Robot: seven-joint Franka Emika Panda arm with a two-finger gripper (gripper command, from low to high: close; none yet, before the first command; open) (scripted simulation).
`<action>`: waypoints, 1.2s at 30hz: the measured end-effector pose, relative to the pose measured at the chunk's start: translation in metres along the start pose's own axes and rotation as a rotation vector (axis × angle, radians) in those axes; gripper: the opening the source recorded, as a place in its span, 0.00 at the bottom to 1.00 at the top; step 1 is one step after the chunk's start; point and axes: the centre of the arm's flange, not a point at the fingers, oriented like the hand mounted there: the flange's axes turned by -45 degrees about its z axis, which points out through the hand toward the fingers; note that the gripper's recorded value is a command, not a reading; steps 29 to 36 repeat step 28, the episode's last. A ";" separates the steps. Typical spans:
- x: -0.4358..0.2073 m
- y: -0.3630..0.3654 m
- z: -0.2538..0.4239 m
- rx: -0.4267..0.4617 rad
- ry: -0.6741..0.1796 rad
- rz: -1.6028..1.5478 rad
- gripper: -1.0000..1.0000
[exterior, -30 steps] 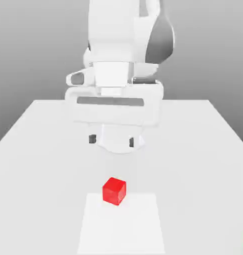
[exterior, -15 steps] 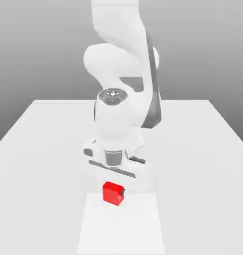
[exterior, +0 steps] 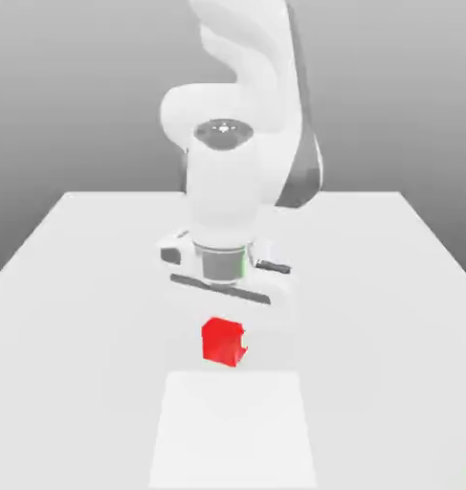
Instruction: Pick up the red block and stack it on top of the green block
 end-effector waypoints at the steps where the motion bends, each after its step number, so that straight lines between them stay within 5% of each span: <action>1: 0.008 -0.015 -0.003 -0.005 0.002 -0.075 0.00; 19: 0.059 -0.302 -0.034 0.018 0.008 -1.290 0.00; 23: 0.053 -0.330 0.009 0.028 0.008 -1.386 0.00; 24: 0.052 -0.330 0.021 0.028 0.008 -1.389 1.00; 36: 0.052 -0.330 0.021 0.028 0.008 -1.389 1.00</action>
